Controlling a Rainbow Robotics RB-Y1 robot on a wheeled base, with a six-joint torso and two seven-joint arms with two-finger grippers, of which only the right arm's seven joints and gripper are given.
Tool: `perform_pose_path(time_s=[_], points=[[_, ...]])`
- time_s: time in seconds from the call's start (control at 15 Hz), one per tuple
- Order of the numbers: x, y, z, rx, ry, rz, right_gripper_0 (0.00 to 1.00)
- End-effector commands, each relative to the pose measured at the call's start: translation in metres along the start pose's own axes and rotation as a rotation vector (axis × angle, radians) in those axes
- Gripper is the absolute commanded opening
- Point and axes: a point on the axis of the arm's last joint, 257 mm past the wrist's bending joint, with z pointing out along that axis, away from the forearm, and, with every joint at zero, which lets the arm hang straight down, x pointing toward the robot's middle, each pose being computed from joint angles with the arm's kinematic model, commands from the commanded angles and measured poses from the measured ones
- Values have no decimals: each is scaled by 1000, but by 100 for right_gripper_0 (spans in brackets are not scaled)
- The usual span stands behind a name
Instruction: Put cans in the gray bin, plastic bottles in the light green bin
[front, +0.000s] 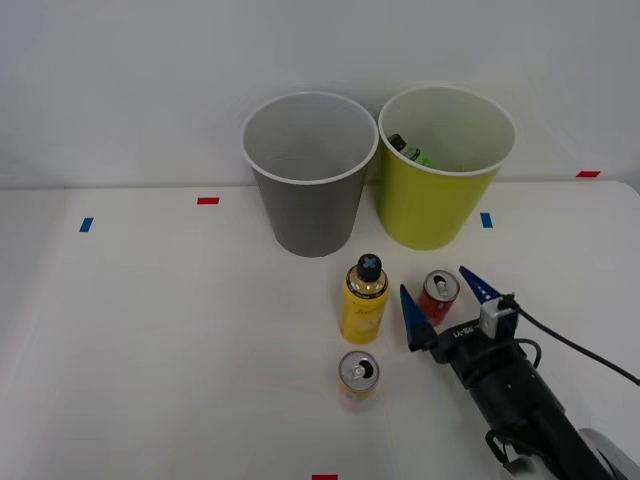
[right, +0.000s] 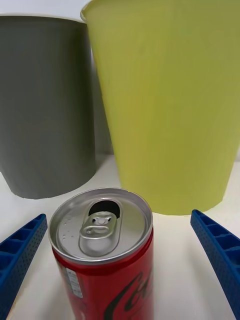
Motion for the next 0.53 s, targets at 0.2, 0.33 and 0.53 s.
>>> perform_pose_path(time_s=[0.2,0.33,0.53], points=[[-2,9,9,-12,1,2,100],[-2,8,12,-10,6,-4,100],[-3,5,12,-4,4,-11,11]])
